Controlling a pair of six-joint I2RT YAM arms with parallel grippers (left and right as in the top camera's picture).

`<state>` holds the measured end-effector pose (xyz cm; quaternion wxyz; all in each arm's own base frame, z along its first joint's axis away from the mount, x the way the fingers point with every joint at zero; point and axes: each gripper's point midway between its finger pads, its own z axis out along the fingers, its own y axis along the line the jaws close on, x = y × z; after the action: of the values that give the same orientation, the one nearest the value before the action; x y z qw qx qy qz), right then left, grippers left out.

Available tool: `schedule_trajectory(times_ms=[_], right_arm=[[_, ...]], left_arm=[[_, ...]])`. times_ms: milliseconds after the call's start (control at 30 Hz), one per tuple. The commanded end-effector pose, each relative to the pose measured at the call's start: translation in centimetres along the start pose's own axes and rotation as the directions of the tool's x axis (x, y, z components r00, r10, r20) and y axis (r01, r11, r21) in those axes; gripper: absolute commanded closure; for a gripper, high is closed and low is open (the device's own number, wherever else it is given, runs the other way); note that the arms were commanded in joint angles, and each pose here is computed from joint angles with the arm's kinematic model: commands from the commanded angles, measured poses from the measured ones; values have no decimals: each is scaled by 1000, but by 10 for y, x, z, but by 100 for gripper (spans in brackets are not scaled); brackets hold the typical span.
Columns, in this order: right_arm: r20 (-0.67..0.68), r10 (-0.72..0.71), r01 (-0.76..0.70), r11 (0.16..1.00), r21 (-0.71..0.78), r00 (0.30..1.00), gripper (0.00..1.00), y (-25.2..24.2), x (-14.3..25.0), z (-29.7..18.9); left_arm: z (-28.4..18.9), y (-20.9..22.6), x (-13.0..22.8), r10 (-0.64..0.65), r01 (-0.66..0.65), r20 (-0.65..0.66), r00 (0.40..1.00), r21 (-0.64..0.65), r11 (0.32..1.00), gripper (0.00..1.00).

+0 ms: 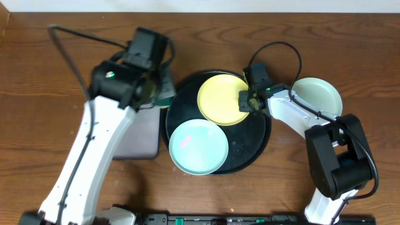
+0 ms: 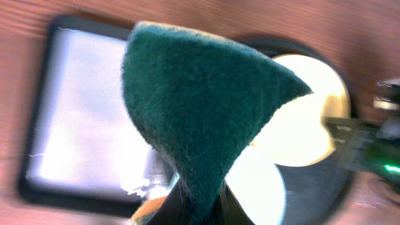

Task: Clean dirty plates on tray and stack at the side
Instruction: 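Carry the sponge with the left gripper back over the left mat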

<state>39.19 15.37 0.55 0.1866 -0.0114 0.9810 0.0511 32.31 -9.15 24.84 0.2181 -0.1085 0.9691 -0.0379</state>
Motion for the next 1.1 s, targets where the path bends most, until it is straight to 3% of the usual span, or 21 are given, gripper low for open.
schedule_trajectory(times_ms=[0,33,300,733,1067], right_arm=[[-17,-4,4,1000,-5,1000,94,1,6,4],[-12,-4,4,1000,-7,1000,99,2,4,4],[53,0,3,998,-59,999,99,14,-17,-10],[185,68,-37,985,-167,980,99,32,-51,-69],[295,65,-12,984,-178,953,99,62,-65,-83]], left_arm=[[-25,56,-6,14,2,75,997,-205,979,92],[-28,64,-4,10,7,71,997,-229,973,92],[-30,90,3,-5,19,45,999,-321,947,92],[-18,87,1,12,5,51,999,-316,949,92],[-16,88,2,12,3,47,999,-317,948,92]])
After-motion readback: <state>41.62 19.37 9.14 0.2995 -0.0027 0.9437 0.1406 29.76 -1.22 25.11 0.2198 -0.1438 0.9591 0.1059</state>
